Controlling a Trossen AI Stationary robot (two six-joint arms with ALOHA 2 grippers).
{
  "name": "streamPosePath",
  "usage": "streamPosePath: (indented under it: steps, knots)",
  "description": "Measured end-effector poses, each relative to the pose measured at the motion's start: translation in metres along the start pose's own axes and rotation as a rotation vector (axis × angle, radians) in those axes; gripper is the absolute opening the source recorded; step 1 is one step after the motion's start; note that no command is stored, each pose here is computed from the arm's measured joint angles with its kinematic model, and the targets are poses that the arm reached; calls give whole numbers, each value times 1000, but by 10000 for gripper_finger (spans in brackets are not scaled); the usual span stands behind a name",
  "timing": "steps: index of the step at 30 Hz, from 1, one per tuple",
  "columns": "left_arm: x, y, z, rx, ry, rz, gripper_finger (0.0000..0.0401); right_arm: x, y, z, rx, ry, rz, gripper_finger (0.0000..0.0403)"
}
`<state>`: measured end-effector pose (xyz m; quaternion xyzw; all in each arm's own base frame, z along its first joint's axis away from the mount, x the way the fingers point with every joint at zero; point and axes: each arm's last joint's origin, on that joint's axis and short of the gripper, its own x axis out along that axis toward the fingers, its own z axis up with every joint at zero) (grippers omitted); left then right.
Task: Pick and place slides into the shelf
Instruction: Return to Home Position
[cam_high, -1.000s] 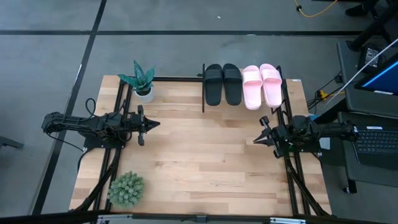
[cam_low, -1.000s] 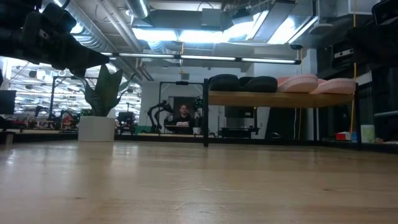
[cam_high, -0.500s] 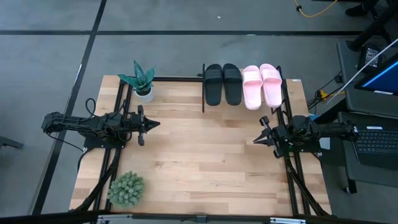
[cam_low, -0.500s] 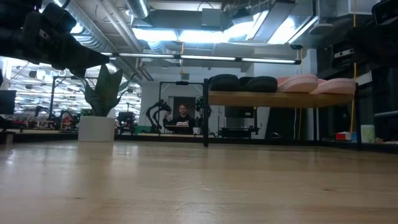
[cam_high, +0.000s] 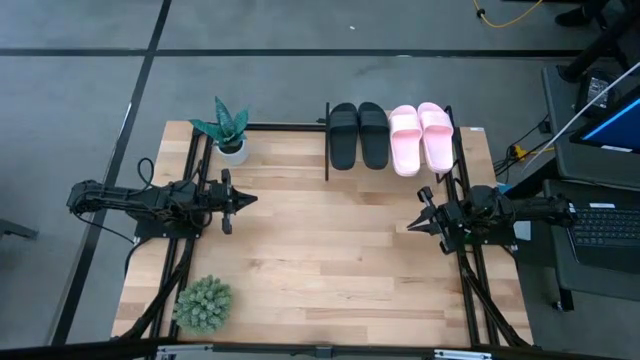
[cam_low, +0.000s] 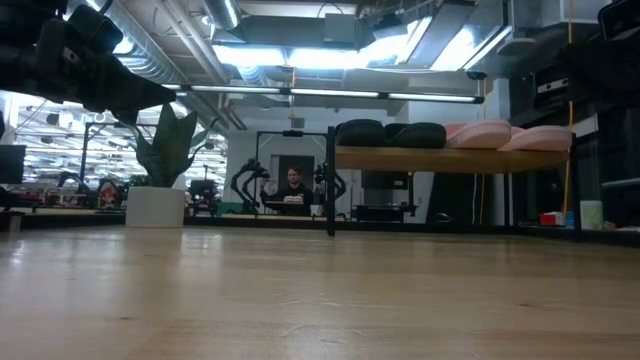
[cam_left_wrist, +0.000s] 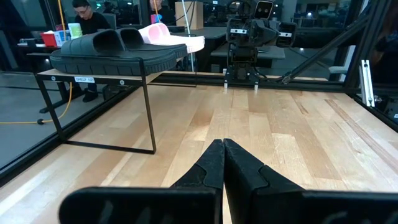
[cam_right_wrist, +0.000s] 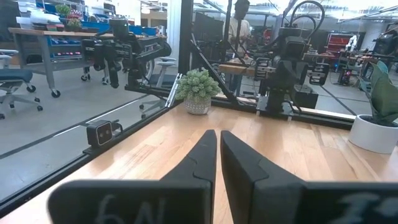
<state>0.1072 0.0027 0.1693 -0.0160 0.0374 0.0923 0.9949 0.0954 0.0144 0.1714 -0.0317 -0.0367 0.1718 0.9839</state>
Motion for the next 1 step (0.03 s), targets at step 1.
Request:
streamPosePath:
  steps: [1]
  knots:
    - [0,0,0,0,0,0,0,0,0,0,1,0,0,26]
